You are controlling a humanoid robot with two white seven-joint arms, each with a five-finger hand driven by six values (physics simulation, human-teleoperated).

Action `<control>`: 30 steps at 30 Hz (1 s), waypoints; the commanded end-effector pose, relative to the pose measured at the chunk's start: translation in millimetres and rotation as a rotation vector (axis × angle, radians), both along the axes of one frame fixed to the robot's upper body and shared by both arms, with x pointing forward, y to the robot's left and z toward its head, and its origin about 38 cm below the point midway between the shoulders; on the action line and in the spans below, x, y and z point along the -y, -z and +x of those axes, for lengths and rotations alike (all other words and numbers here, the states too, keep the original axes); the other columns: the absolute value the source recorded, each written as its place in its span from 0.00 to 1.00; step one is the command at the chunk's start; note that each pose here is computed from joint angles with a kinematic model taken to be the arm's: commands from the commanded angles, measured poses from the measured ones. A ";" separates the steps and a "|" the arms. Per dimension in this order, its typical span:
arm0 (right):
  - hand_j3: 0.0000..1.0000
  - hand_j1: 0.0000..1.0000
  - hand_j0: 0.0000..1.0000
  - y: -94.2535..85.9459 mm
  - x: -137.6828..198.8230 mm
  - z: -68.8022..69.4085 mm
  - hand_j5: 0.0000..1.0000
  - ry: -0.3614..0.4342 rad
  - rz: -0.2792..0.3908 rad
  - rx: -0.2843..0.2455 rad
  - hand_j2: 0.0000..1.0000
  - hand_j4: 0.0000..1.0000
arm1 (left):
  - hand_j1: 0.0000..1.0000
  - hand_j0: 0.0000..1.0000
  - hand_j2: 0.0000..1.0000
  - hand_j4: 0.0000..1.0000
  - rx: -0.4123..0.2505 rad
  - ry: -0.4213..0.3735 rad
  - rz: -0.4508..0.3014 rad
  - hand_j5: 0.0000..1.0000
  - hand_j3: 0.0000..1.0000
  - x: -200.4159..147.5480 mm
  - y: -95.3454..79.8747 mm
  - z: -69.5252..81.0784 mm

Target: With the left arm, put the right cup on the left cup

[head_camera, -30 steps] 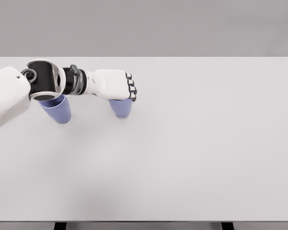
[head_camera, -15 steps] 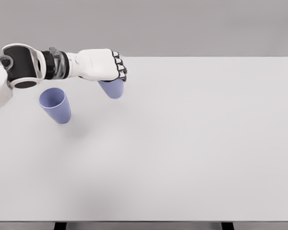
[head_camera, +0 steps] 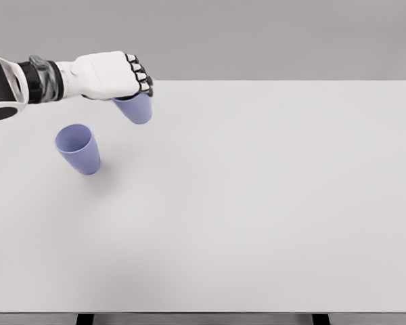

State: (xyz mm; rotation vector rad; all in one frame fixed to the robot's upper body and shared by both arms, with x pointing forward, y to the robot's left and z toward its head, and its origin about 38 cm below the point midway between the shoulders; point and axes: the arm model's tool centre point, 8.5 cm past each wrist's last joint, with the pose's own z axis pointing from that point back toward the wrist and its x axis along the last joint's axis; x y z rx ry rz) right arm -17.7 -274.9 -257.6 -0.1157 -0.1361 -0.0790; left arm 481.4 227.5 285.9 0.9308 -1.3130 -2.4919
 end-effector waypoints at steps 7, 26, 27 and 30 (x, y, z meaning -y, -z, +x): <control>1.00 1.00 1.00 -0.1 0.2 -0.4 1.00 0.001 -0.001 -0.001 1.00 1.00 | 0.76 0.76 0.76 0.76 0.049 -0.063 -0.032 0.76 0.76 -29.3 -24.7 1.6; 1.00 1.00 1.00 0.0 0.0 0.2 1.00 0.000 0.000 0.001 1.00 1.00 | 0.76 0.76 0.76 0.76 0.071 -0.101 -0.072 0.76 0.76 -55.8 -36.2 -10.1; 1.00 1.00 1.00 0.0 0.0 0.2 1.00 0.000 0.000 0.001 1.00 1.00 | 0.76 0.76 0.76 0.76 0.074 -0.108 -0.078 0.76 0.76 -58.9 -37.5 -10.8; 1.00 1.00 1.00 0.0 0.2 0.1 1.00 0.001 -0.001 0.000 1.00 1.00 | 0.76 0.76 0.76 0.76 0.078 -0.117 -0.083 0.76 0.76 -65.1 -39.3 -13.7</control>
